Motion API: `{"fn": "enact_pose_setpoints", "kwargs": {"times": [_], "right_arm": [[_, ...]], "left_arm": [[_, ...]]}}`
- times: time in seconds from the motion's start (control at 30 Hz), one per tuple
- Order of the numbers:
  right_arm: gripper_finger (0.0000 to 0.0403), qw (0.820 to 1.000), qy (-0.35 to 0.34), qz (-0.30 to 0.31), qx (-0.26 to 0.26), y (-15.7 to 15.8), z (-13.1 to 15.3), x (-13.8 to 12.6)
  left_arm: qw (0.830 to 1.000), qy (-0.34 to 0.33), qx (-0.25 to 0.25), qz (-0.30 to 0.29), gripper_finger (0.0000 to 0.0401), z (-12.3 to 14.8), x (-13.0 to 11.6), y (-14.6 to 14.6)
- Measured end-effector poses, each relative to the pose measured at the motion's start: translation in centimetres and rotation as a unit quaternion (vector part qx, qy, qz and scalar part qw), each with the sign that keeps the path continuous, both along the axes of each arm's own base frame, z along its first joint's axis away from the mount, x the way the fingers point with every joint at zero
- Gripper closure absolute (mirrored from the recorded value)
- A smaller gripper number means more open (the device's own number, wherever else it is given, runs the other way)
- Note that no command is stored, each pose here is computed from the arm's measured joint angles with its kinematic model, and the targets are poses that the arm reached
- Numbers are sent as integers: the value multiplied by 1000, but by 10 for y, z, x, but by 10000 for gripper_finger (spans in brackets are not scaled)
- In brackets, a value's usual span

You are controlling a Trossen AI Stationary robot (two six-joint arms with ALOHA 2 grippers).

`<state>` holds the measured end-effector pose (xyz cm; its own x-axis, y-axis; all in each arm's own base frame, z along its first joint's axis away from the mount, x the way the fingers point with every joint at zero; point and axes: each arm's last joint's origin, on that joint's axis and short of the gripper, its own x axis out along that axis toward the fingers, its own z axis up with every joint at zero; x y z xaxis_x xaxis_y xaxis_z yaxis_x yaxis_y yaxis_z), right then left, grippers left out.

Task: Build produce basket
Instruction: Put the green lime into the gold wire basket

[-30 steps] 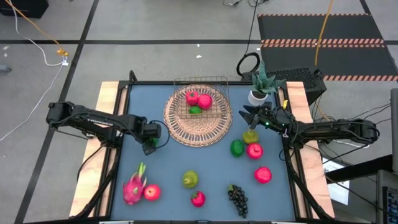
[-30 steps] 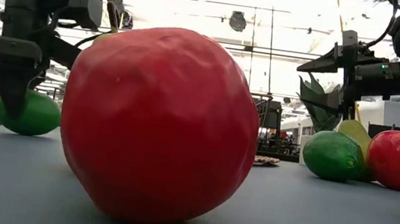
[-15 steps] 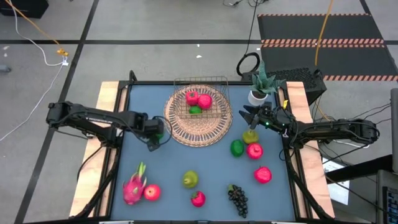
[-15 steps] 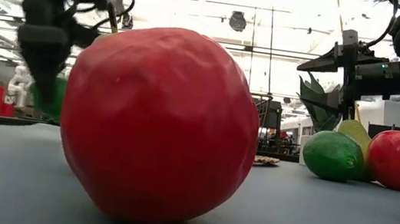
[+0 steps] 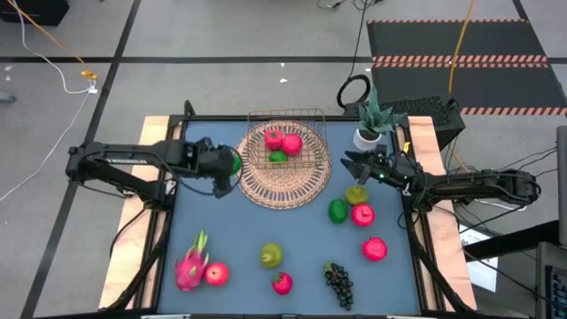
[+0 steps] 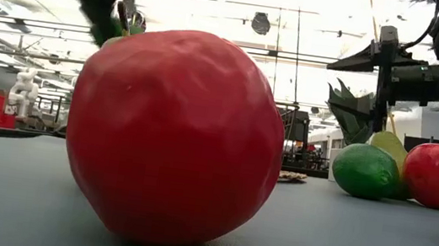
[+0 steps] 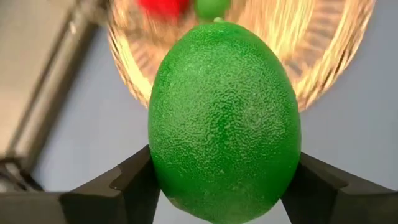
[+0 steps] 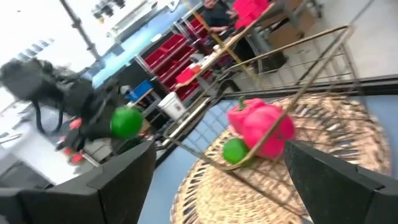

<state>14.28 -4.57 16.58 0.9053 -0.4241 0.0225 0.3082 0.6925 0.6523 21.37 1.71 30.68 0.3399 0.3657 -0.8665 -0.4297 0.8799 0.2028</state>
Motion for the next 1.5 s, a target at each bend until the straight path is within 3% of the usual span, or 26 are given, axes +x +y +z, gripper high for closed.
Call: {"fn": "enact_pose_setpoints", "kwargs": {"times": [0.2, 0.47, 0.67, 0.93, 1.17, 1.5], "right_arm": [[58, 1000, -19, 4, 6, 0, 3, 0], [58, 997, -63, 44, 10, 2, 10, 0], [58, 994, -83, 64, 7, 5, 14, 0], [58, 994, -91, 66, 1, 5, 16, 0], [58, 994, -90, 66, 0, 6, 16, 0], [58, 995, -82, 64, -12, 5, 15, 0]], "left_arm": [[992, -121, 40, 1, 143, 39, 15, 21], [989, -145, 34, -2, 142, 20, 51, 73], [994, -105, -30, -20, 141, -15, 86, 104], [997, -11, -80, -9, 140, -39, 116, 134], [986, 47, -156, -17, 140, -71, 125, 144], [982, 80, -171, -12, 121, -89, 128, 146]]}}
